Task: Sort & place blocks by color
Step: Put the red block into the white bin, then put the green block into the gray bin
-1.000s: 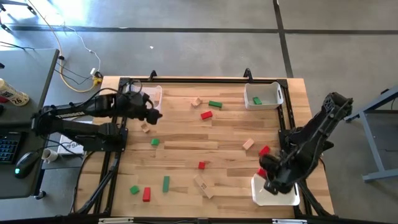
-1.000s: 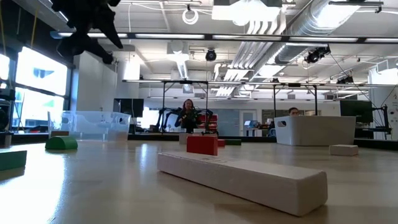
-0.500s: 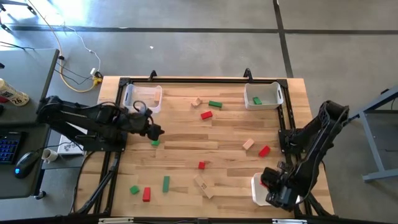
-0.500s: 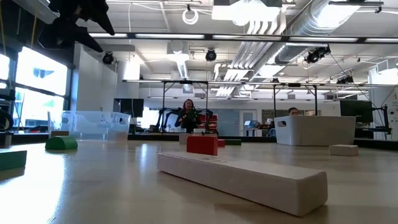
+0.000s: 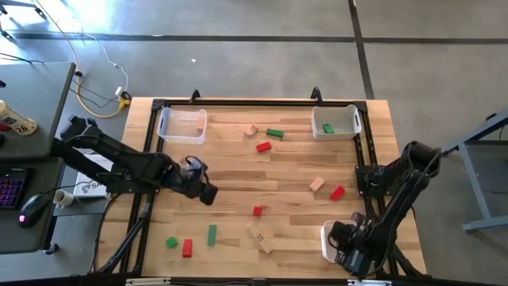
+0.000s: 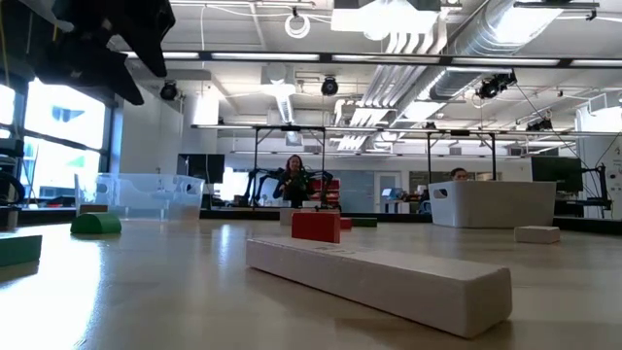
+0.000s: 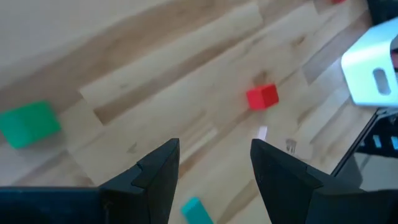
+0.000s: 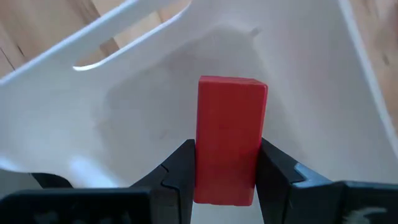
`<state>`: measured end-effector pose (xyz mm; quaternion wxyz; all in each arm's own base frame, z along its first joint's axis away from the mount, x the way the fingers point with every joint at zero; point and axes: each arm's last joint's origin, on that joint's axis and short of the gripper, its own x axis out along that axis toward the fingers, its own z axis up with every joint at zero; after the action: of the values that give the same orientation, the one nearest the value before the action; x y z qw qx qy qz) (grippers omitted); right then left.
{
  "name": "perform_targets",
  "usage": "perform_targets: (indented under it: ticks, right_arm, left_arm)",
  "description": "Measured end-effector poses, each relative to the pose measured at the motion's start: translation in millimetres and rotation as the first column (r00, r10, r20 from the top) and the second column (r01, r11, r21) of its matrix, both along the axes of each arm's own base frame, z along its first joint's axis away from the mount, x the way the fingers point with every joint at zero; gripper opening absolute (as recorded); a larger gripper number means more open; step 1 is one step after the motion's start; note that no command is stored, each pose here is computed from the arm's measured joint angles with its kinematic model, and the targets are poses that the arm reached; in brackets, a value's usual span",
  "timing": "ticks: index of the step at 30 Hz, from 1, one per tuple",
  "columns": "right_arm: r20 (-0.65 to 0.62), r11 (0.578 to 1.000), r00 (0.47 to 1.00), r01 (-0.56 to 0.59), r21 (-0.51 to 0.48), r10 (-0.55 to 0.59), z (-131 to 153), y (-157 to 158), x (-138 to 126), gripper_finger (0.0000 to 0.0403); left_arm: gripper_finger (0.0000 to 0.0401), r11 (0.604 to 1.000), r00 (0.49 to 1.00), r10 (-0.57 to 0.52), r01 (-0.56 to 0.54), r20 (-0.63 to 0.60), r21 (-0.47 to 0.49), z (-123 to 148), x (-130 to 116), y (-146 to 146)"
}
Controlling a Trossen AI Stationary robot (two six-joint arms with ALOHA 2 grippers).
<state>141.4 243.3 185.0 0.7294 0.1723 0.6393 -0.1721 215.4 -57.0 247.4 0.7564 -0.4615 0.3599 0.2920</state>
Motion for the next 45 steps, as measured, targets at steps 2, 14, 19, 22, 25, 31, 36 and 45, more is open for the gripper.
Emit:
perform_targets:
  ticks: [2,14,19,22,25,31,36,45]
  right_arm:
    - [-0.002,1.0,1.0,0.001,0.004,-0.001,-2.7,1.8,1.0,0.0103]
    - [-0.035,0.998,0.998,0.061,0.013,-0.06,-7.4,3.1,2.2,0.0122]
    - [-0.091,0.997,0.994,0.064,0.039,-0.06,-8.0,3.8,1.5,0.0126]
    - [-0.12,0.996,0.991,0.067,0.063,-0.059,-8.0,4.6,1.6,0.0127]
    - [-0.123,0.995,0.99,0.076,0.063,-0.068,-8.0,3.6,3.1,0.0134]
    - [-0.126,0.992,0.987,0.11,0.057,-0.102,-7.9,-0.7,8.8,0.0173]
    - [-0.128,0.989,0.983,0.139,0.058,-0.131,-7.9,-5.5,16.4,0.022]
    - [-0.176,0.973,0.966,0.208,0.103,-0.188,-7.7,-9.6,25.9,0.0245]
  left_arm:
    - [0.0186,1.0,1.0,-0.015,0.015,-0.021,0.001,1.7,2.4,-6.1]
    - [0.0186,0.999,0.984,0.004,-0.011,-0.18,-0.038,9.5,10.8,-38.1]
    - [0.0186,0.996,0.964,0.065,-0.077,-0.256,-0.036,-7.8,14.1,-51.8]
    - [0.0186,0.994,0.955,0.085,-0.102,-0.285,-0.044,-17.0,17.2,-58.7]
    - [0.0186,0.994,0.943,0.077,-0.098,-0.325,-0.051,-27.1,20.8,-64.7]
    - [0.0186,0.993,0.934,0.075,-0.104,-0.35,-0.064,-38.9,22.0,-78.6]
    - [0.0186,0.986,0.942,0.13,-0.155,-0.309,-0.057,-40.0,20.7,-86.0]
    - [0.0186,0.982,0.955,0.144,-0.169,-0.261,-0.078,-39.5,17.4,-97.8]
